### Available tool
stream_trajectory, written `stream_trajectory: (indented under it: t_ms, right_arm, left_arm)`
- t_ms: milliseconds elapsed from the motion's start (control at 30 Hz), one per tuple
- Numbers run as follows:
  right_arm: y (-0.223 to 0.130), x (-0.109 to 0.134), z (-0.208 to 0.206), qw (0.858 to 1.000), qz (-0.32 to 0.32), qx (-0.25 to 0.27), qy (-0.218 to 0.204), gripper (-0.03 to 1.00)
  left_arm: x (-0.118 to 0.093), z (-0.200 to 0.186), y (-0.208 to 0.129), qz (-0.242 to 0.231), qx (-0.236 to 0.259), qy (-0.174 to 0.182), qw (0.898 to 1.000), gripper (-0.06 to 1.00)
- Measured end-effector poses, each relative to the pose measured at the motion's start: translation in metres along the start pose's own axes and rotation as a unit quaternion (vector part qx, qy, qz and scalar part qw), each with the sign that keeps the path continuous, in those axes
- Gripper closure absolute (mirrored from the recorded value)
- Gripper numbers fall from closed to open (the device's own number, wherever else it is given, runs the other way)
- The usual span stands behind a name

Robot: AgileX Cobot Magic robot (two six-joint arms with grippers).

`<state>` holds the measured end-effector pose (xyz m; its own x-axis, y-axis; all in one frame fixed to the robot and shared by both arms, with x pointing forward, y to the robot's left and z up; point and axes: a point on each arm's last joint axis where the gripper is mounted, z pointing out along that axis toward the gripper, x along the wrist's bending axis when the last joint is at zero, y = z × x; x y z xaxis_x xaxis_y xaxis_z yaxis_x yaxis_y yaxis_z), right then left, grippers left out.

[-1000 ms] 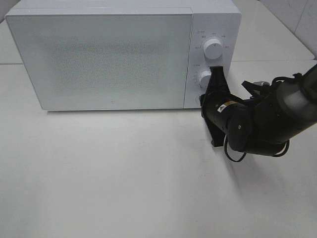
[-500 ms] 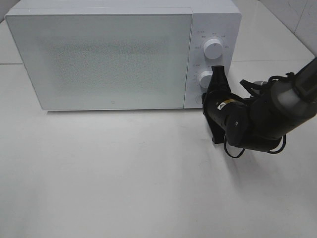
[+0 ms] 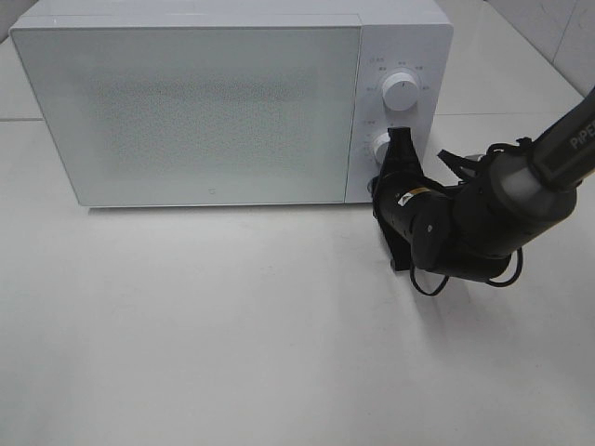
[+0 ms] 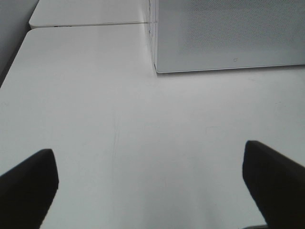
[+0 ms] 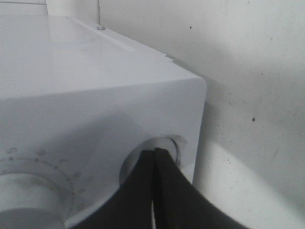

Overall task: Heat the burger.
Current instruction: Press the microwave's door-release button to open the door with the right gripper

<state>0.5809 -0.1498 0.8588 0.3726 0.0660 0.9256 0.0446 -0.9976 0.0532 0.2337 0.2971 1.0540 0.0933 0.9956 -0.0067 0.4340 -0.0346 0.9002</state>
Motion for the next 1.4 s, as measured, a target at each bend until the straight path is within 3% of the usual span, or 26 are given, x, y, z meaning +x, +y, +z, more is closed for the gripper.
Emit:
stream_trajectory:
  t_ms: [1400]
  right_arm:
    - [-0.016, 0.007, 0.013, 0.998, 0.039, -0.044, -0.025, 0.96]
  left_arm:
    - [0.0, 0.0, 0.0, 0.0, 0.0, 0.0, 1.0, -0.05]
